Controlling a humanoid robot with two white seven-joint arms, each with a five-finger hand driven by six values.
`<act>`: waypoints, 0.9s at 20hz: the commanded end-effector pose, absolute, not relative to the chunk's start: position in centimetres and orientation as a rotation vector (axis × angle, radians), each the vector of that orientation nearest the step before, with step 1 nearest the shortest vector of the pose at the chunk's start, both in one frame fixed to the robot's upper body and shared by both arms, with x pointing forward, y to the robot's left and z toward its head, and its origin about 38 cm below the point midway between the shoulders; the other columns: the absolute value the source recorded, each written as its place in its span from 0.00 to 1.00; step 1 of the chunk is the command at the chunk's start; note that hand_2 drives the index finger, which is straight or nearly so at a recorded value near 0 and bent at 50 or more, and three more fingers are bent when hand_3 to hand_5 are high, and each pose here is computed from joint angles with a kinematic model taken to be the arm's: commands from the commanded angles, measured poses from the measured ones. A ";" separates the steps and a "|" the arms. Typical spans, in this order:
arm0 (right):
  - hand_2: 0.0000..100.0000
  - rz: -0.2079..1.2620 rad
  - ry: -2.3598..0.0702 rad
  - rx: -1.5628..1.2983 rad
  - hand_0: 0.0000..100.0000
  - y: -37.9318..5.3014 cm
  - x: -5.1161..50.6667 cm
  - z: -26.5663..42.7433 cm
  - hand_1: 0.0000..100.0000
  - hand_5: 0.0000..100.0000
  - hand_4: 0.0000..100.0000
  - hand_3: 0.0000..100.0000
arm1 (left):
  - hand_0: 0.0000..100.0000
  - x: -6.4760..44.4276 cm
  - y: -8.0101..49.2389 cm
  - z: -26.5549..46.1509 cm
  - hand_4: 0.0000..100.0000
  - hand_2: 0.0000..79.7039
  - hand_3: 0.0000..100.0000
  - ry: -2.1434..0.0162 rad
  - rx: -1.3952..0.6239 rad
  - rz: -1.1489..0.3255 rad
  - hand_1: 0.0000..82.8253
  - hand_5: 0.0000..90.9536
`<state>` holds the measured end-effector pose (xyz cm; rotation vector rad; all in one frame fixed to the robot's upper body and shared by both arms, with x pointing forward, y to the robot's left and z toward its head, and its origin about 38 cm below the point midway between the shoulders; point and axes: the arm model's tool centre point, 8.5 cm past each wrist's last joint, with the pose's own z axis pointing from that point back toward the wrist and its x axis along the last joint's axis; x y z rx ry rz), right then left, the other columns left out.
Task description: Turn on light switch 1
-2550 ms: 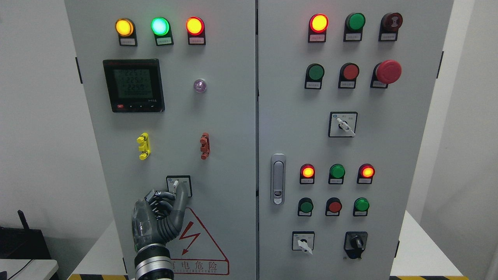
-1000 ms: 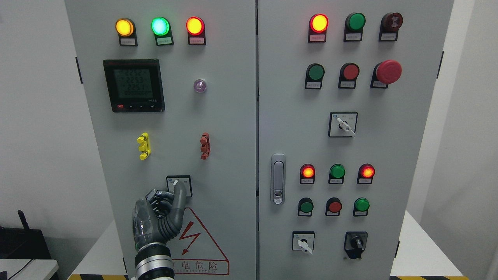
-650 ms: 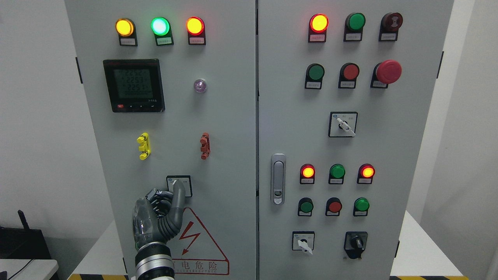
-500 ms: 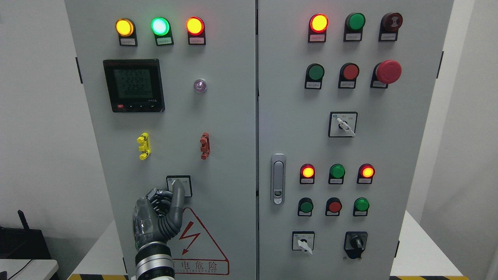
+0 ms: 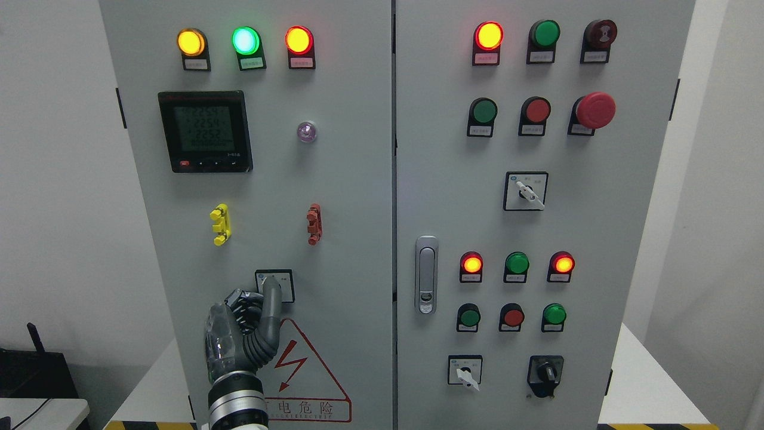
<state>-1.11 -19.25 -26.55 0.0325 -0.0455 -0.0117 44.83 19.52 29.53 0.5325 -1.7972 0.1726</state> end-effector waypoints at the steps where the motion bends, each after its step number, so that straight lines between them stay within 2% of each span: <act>1: 0.00 -0.018 -0.045 0.036 0.12 -19.2 -1.1 -26.5 0.39 0.00 0.00 0.00 | 0.50 44.8 19.5 29.5 0.90 0.81 0.91 -1.796 0.532 0.174 0.34 0.85; 11: 0.00 -0.018 -0.045 0.036 0.12 -19.2 -1.1 -26.5 0.39 0.00 0.00 0.00 | 0.54 44.8 19.5 29.5 0.90 0.80 0.92 -1.797 0.527 0.174 0.27 0.86; 13: 0.00 -0.018 -0.045 0.036 0.12 -19.2 -1.1 -26.5 0.39 0.00 0.00 0.00 | 0.57 44.8 19.5 29.5 0.90 0.80 0.92 -1.797 0.526 0.172 0.21 0.86; 18: 0.00 -0.018 -0.045 0.036 0.12 -19.2 -1.1 -26.5 0.39 0.00 0.00 0.00 | 0.55 44.8 19.5 29.5 0.91 0.80 0.93 -1.799 0.524 0.171 0.19 0.87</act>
